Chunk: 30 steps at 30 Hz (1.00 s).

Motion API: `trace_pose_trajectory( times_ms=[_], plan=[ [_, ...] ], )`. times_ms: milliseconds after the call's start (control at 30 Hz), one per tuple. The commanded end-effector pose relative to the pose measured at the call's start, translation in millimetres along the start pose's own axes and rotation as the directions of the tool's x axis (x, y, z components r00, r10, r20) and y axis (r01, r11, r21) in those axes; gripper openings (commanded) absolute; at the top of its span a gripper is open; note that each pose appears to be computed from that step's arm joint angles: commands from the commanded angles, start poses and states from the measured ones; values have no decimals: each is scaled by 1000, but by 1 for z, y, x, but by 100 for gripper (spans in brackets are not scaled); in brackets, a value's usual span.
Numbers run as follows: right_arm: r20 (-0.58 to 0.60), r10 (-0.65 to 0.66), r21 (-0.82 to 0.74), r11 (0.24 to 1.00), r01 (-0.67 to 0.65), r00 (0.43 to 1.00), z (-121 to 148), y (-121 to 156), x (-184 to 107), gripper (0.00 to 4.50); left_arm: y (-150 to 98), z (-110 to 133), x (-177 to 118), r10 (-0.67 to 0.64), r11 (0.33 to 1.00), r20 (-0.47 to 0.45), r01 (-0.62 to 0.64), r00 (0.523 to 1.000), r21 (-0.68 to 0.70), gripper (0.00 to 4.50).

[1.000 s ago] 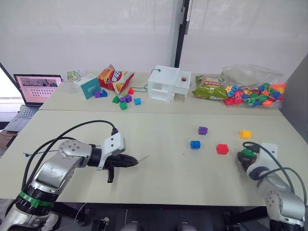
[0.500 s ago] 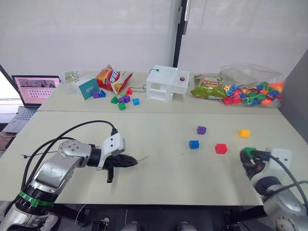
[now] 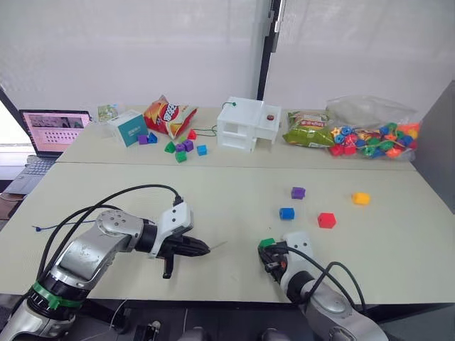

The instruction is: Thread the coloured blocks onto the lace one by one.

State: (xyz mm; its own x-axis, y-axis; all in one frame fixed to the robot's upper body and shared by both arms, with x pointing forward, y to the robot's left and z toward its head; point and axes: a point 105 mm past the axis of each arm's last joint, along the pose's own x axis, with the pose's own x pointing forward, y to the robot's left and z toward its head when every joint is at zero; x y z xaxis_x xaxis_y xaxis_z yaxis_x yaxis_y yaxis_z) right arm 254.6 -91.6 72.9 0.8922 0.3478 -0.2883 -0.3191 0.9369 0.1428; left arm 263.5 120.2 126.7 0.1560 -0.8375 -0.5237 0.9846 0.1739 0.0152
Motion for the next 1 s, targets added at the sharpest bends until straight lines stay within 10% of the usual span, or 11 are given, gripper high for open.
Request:
trace_pose_trajectory(
  times_ms=[33, 333, 500, 633, 1000],
  plan=[
    [-29, -5, 35, 999, 6, 1000, -15, 1, 3, 118, -4, 9, 0, -6, 1000, 3, 6, 1000, 27, 0],
    [129, 163, -103, 983, -150, 978, 42, 1, -25, 447, -8, 8, 1, 10, 1000, 5, -10, 1000, -4, 0],
    [40, 367, -242, 906, -347, 929, 57, 1, -32, 447, -10, 5, 2, 12, 1000, -9, -12, 1000, 1, 0],
    [-282, 685, -376, 566, -734, 672, 52, 3, -32, 447, -12, 2, 3, 6, 1000, -18, -6, 1000, 13, 0],
    [-562, 645, -502, 232, -833, 518, 48, -41, 24, 447, -19, -3, 5, -20, 1000, -55, 21, 998, 13, 0]
  ],
)
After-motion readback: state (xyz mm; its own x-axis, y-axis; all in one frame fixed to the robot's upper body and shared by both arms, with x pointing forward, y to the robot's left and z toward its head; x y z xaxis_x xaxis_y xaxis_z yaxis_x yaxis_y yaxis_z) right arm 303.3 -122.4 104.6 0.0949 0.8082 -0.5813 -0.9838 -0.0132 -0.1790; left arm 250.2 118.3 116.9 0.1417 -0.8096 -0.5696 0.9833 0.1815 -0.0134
